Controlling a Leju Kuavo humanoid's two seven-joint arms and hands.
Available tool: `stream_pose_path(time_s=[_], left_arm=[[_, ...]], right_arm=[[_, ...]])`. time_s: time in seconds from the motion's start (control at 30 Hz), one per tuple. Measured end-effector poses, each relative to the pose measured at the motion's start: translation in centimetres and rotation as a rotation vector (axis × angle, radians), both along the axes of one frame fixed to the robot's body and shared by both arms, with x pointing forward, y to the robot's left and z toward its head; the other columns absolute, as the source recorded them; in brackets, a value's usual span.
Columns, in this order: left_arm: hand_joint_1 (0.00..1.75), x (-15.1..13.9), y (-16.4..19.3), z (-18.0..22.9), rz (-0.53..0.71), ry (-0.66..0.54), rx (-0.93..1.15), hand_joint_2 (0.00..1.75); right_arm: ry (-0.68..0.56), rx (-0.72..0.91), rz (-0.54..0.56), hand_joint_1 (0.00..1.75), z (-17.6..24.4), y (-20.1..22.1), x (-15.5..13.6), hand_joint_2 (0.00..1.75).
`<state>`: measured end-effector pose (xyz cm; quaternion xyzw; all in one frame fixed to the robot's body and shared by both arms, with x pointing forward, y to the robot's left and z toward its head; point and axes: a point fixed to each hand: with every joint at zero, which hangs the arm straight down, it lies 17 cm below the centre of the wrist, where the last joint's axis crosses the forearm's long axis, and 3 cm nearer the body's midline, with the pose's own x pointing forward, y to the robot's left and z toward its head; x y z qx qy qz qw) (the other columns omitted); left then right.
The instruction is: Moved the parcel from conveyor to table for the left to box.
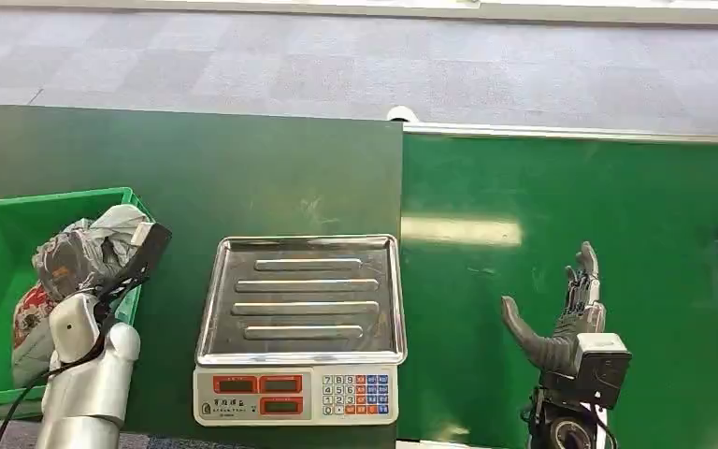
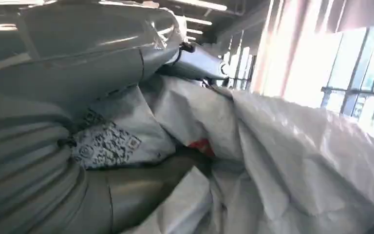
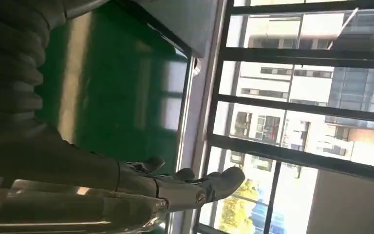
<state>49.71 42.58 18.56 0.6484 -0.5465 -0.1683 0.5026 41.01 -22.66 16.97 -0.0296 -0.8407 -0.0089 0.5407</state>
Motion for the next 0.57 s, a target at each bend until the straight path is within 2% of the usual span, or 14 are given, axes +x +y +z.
stream_pose_path(time_s=[0.17, 0.3, 0.37, 0.43, 0.57], left_arm=[[0.00, -1.5, -1.9, 4.3, -0.128, -0.187, 0.063, 1.75], [0.00, -2.4, -2.1, 7.0, -0.148, -0.271, 0.088, 1.75], [0.00, -3.2, -3.8, 9.3, -0.236, -0.355, 0.153, 1.75], [0.00, -5.3, -4.5, 12.2, -0.286, -0.483, 0.212, 1.75], [0.00, -9.1, -2.8, 16.4, -0.229, -0.685, 0.151, 1.75]], right_arm=[[0.000, 0.001, -0.004, 0.00, 0.0, 0.0, 0.0, 1.75], [0.000, 0.005, -0.004, 0.00, 0.0, 0.1, 0.0, 1.75], [0.000, 0.008, -0.004, 0.00, 0.1, 0.1, 0.0, 1.75], [-0.006, 0.012, -0.002, 0.00, 0.2, 0.2, 0.1, 1.75], [-0.014, 0.025, 0.003, 0.00, 0.3, 0.3, 0.2, 1.75]])
